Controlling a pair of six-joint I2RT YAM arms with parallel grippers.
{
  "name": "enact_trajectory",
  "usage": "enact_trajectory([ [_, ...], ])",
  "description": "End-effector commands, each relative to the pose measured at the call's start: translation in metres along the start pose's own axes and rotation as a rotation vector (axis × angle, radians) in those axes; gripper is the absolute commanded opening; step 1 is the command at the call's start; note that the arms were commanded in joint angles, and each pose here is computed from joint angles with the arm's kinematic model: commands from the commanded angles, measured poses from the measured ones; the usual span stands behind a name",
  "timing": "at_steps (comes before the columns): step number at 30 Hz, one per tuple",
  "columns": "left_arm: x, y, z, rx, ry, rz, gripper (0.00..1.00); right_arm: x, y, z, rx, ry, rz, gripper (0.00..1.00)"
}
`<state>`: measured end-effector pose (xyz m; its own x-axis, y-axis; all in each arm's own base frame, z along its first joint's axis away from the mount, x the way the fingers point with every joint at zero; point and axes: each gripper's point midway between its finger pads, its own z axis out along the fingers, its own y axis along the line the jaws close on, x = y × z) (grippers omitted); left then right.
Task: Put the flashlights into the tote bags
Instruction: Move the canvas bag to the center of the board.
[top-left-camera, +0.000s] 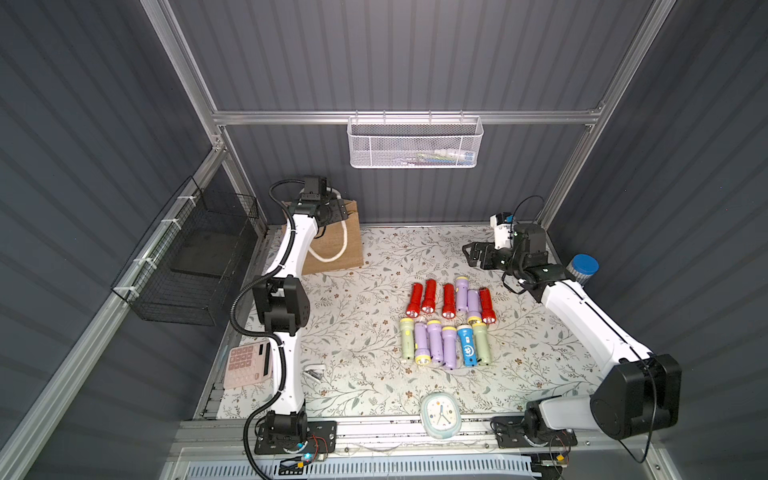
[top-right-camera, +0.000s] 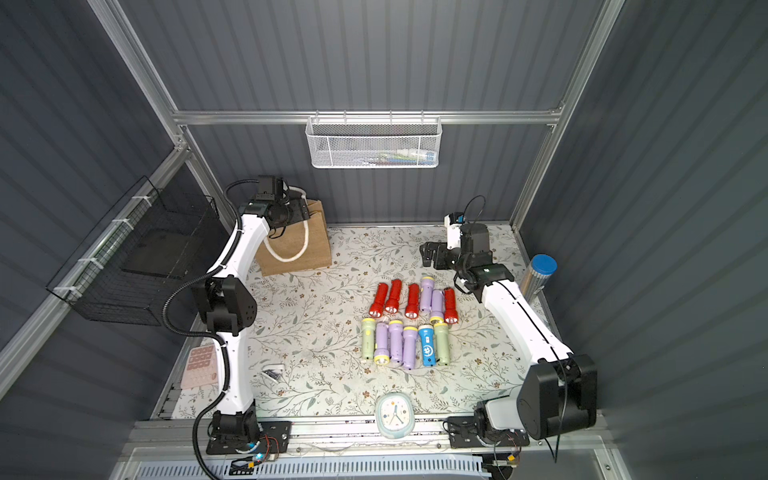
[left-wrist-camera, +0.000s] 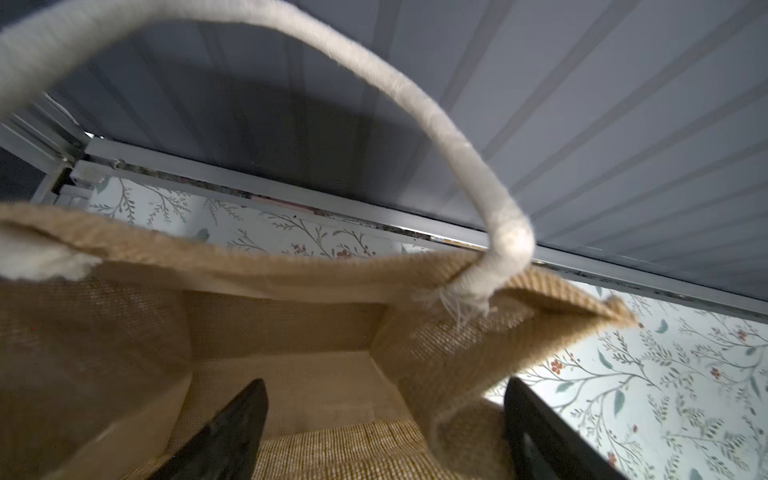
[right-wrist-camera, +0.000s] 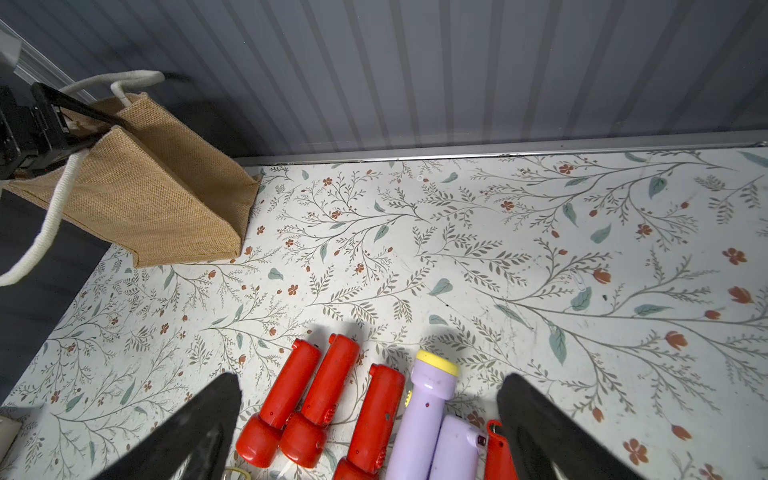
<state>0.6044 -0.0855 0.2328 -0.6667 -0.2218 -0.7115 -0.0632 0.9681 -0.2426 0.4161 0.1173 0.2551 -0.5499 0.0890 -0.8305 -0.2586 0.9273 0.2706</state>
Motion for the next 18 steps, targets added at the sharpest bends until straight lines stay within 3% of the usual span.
enact_trajectory([
  [1, -0.007, -0.023, -0.029, 0.097, -0.010, -0.006, 0.87, -0.004, 0.007, -0.007, -0.024, -0.019, -0.015, 0.98],
  [10, 0.002, -0.056, -0.046, 0.184, 0.013, 0.051, 0.88, -0.002, 0.014, -0.007, -0.052, -0.020, -0.018, 0.98],
  [18, 0.033, -0.068, -0.035, 0.207, 0.116, 0.146, 0.88, 0.002, 0.015, -0.006, -0.056, -0.013, -0.024, 0.98],
])
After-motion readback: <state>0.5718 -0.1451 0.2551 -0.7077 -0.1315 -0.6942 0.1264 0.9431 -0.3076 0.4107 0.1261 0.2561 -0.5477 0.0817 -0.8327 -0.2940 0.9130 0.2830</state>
